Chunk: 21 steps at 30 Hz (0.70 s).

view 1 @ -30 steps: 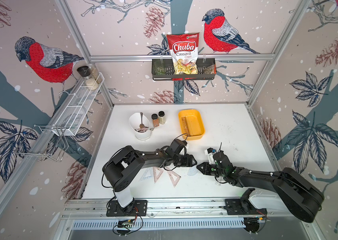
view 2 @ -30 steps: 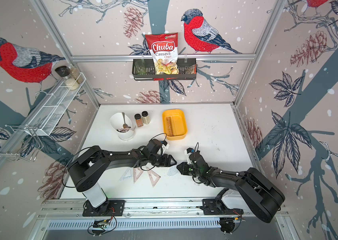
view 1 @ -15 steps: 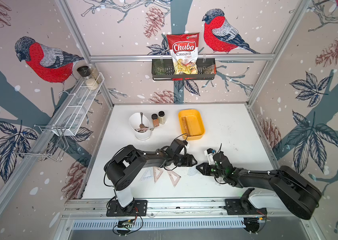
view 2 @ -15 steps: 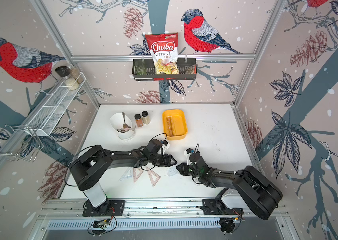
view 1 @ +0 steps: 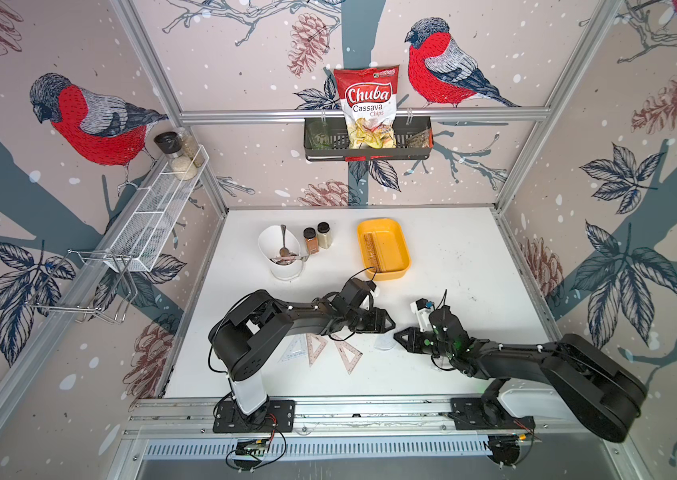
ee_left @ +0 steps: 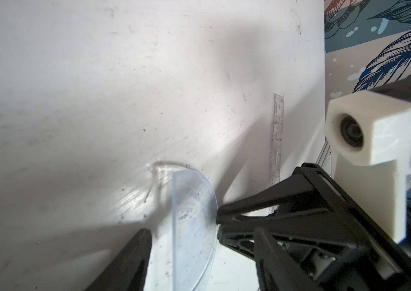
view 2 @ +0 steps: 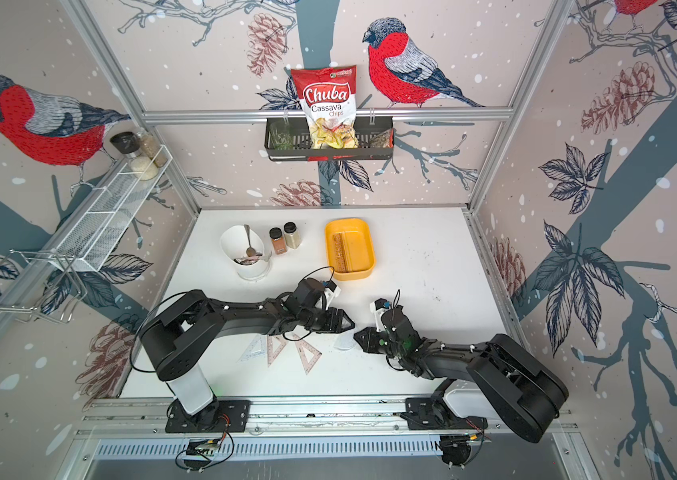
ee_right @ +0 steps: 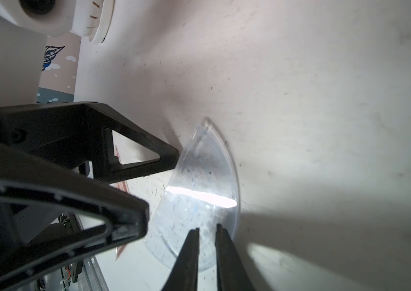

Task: Put the scattered rulers into the storage box
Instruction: Pick up the ruler from the center of the board.

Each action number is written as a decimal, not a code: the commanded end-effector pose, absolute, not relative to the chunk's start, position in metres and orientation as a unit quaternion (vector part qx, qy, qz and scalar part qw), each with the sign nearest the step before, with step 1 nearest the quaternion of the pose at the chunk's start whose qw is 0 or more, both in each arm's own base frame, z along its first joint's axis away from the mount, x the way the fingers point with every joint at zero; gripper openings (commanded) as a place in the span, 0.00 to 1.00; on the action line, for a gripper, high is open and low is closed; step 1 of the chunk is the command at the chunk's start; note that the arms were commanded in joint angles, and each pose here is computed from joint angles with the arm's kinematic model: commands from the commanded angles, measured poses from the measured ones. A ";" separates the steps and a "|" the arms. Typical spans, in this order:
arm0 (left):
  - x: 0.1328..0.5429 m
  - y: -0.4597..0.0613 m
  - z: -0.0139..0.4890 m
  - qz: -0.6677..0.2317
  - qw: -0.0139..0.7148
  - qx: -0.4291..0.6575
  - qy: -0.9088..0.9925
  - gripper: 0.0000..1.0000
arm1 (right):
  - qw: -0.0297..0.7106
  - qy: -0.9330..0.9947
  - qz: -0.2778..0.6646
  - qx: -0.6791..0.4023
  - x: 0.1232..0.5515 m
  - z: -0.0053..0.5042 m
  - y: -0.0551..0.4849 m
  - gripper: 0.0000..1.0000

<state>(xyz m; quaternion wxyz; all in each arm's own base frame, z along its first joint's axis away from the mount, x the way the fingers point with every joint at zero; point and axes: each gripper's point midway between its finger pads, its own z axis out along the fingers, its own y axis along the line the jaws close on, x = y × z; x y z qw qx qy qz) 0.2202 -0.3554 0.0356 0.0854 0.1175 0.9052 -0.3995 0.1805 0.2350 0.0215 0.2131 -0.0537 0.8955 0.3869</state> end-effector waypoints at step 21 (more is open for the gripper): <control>0.196 -0.333 0.006 -0.355 0.031 0.097 0.929 0.48 | 0.179 0.911 0.368 -0.049 0.171 -0.001 0.232 0.20</control>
